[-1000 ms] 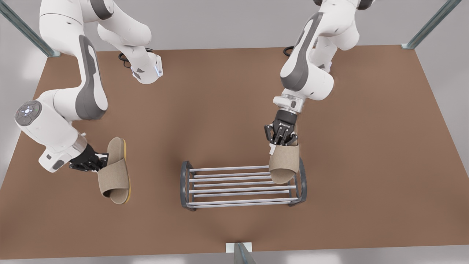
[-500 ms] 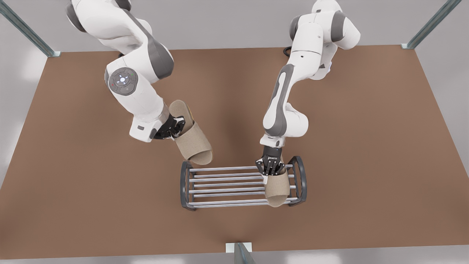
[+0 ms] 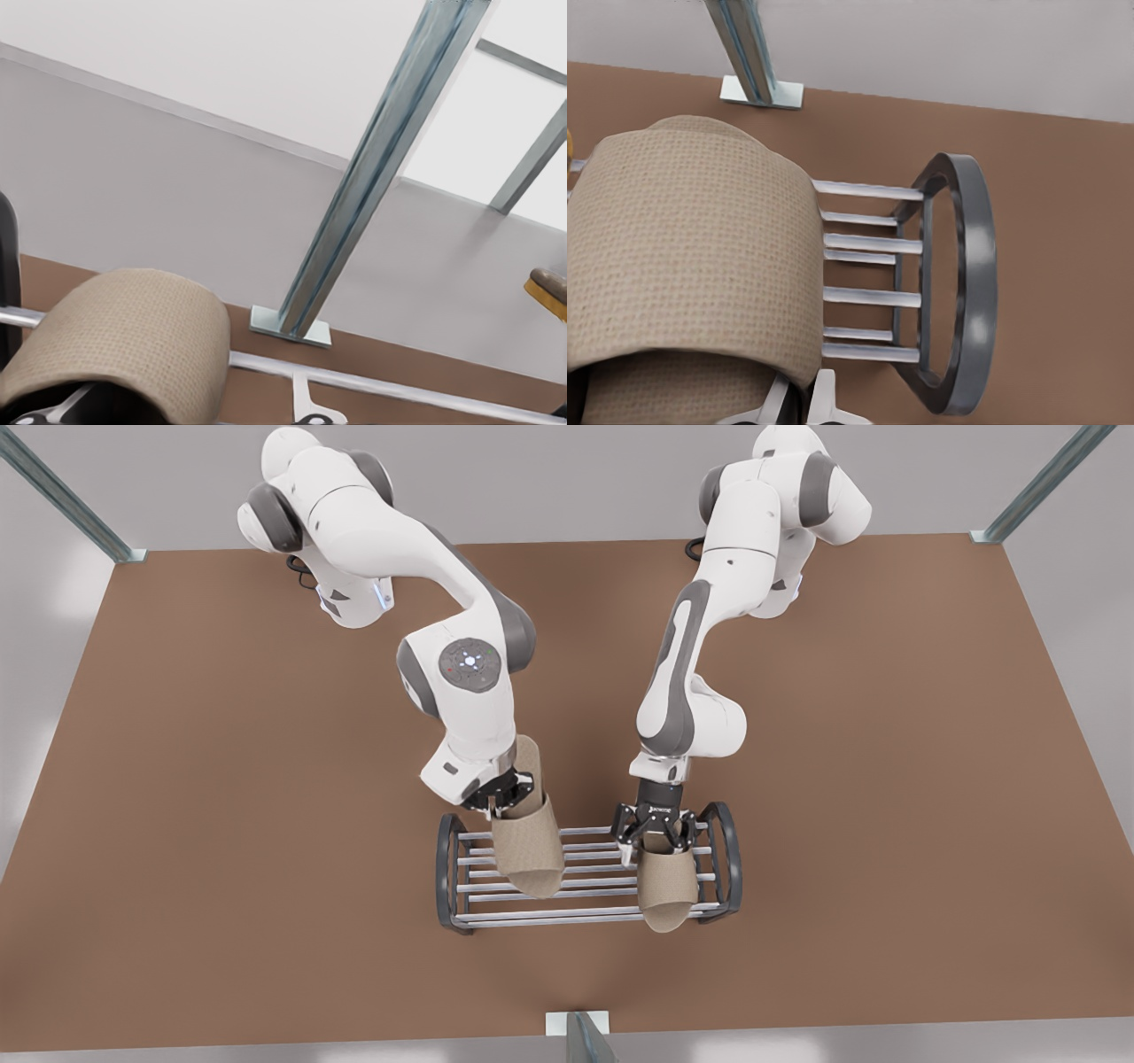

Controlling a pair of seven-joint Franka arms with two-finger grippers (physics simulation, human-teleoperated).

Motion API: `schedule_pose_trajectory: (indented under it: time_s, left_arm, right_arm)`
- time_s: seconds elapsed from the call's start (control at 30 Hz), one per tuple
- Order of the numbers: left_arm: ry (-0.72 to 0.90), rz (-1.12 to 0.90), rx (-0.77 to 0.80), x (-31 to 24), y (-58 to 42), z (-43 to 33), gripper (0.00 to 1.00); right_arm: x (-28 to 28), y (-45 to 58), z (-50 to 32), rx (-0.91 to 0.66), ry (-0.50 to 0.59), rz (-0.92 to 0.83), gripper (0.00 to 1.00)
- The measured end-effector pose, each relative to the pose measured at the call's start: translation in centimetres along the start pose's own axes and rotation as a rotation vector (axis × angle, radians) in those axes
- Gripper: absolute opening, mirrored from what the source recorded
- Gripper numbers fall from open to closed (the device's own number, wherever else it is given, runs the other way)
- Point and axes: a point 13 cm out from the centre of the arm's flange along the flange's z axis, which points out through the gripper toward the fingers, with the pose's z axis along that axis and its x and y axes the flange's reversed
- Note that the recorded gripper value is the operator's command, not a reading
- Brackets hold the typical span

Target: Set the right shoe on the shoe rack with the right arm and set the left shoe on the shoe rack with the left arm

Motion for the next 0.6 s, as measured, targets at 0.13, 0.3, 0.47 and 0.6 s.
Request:
schedule_pose_trajectory:
  time_s: [0.13, 0.3, 0.47, 0.6]
  left_arm:
    - [0.005, 0.009, -0.006, -0.4, 0.6, -0.4, 1.00]
    - [0.013, 0.034, 0.004, 0.0, -0.4, -1.3, 1.00]
    - [0.010, 0.071, 0.000, -0.6, -0.6, -2.4, 1.00]
    - [0.007, 0.071, 0.013, -2.9, -1.2, -4.0, 1.00]
  right_arm:
    - [0.4, 2.7, 3.3, -0.011, -0.017, 0.041, 0.21]
    - [0.1, 3.7, 6.6, -0.002, -0.047, 0.092, 0.21]
    - [-0.3, 3.3, 9.0, 0.021, -0.067, 0.131, 0.26]
    - [-0.3, 2.9, 10.3, 0.049, -0.084, 0.145, 1.00]
